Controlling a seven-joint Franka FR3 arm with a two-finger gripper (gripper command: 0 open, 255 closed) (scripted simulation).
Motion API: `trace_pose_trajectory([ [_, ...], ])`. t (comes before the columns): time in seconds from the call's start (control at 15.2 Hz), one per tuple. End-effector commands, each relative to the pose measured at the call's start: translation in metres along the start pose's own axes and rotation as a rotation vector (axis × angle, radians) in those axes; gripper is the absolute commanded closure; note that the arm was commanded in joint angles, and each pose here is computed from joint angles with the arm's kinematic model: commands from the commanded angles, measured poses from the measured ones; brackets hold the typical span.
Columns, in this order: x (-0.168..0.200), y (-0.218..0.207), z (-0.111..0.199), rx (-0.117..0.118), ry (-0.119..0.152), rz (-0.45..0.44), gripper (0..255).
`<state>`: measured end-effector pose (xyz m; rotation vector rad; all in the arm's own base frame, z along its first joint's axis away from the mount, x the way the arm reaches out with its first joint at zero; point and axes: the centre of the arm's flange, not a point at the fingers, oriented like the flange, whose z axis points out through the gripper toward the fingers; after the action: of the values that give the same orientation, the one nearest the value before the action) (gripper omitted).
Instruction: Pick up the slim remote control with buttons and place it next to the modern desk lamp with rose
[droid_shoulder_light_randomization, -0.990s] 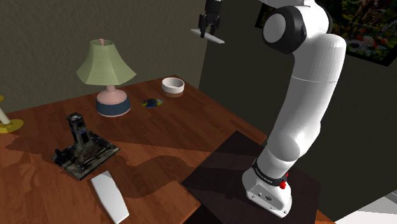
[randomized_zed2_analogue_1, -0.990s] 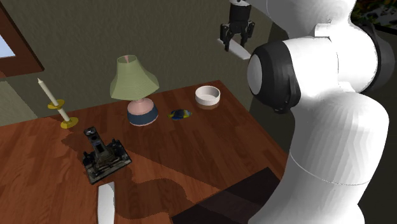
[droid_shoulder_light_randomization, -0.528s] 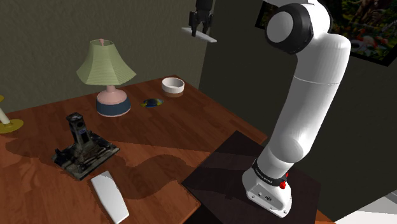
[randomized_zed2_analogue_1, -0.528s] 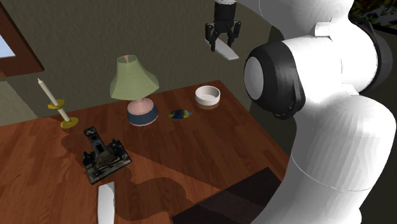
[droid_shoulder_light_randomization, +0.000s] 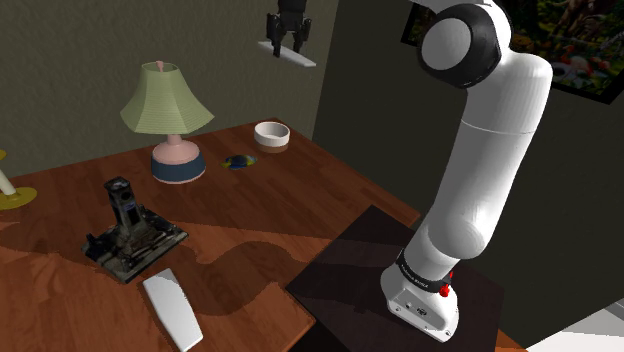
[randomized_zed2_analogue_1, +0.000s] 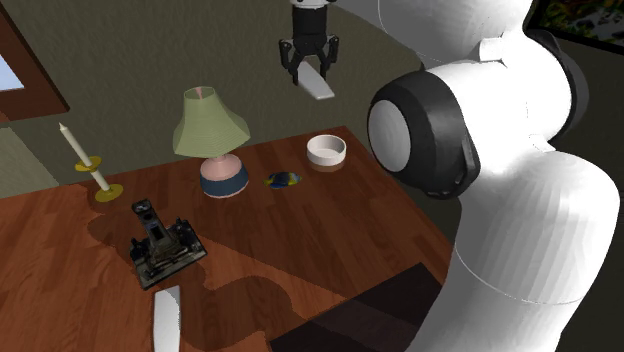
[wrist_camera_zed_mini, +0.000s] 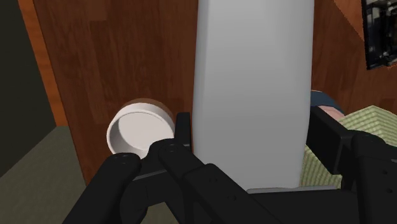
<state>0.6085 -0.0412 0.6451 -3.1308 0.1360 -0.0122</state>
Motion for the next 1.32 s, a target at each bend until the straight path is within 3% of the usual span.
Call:
trace_pose_trajectory([
  [0.0,0.0,-0.028,0.001,0.0,0.0,0.001,255],
  [0.46,0.005,-0.124,0.002,0.0,0.0,0.001,255],
  [1.25,0.004,-0.123,0.065,0.0,0.0,0.001,255],
])
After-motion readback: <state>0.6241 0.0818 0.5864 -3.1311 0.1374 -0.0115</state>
